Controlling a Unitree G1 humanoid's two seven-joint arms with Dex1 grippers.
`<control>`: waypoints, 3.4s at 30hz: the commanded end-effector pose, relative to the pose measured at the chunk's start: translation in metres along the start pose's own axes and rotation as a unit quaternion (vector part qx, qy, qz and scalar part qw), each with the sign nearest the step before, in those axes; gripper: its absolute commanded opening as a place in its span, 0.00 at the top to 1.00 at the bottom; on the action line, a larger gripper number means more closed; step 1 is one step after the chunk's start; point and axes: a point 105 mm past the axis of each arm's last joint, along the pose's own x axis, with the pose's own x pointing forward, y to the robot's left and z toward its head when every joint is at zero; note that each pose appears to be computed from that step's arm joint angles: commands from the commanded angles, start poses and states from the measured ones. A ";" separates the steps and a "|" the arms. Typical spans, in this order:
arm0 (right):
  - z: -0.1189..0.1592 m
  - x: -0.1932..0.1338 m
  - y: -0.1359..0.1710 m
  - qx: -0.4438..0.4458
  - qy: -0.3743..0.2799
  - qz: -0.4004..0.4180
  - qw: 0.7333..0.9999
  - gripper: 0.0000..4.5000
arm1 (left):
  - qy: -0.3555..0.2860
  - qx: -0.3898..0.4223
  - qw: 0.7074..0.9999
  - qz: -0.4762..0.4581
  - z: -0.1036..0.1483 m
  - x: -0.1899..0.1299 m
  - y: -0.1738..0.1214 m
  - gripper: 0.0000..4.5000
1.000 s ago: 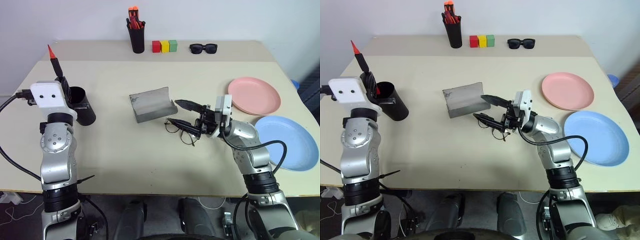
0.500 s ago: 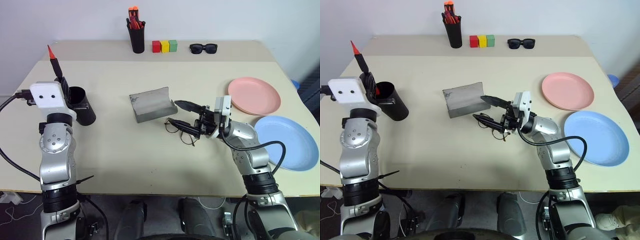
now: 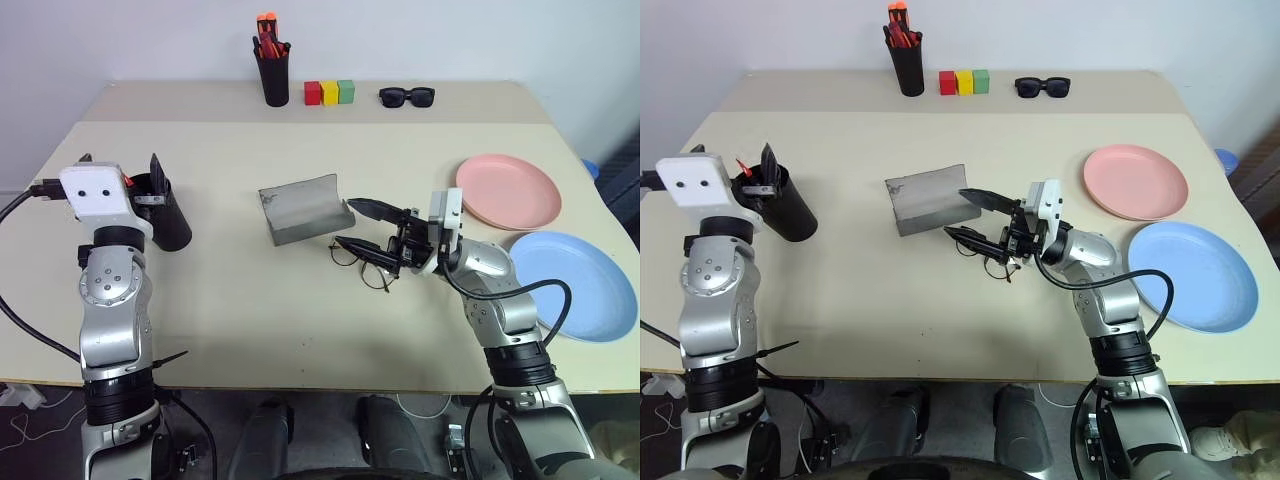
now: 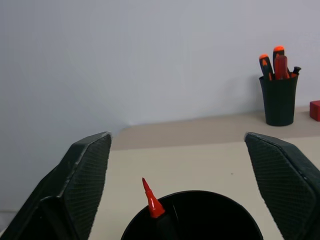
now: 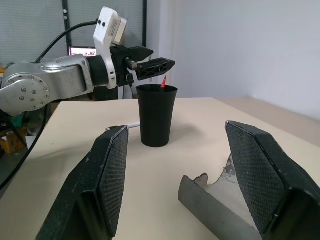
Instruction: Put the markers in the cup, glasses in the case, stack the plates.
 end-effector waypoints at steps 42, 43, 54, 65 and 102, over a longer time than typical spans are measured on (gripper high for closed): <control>-0.026 -0.009 0.039 -0.042 0.058 0.160 0.985 0.30 | 0.391 -0.110 0.905 0.130 -0.095 -0.046 0.070 0.01; -0.025 -0.006 0.039 -0.043 0.056 0.161 0.984 0.30 | 0.392 -0.109 0.904 0.130 -0.096 -0.045 0.069 0.01; -0.018 0.000 0.030 -0.042 0.042 0.154 0.986 0.30 | 0.436 -0.119 0.880 0.146 -0.119 -0.038 0.070 0.01; -0.019 -0.002 0.040 -0.026 0.036 0.151 0.988 0.30 | 0.446 -0.112 0.874 0.157 -0.125 -0.038 0.079 0.01; -0.023 -0.006 0.042 -0.014 0.034 0.153 0.988 0.30 | 0.422 -0.138 0.883 0.151 -0.105 -0.047 0.066 0.98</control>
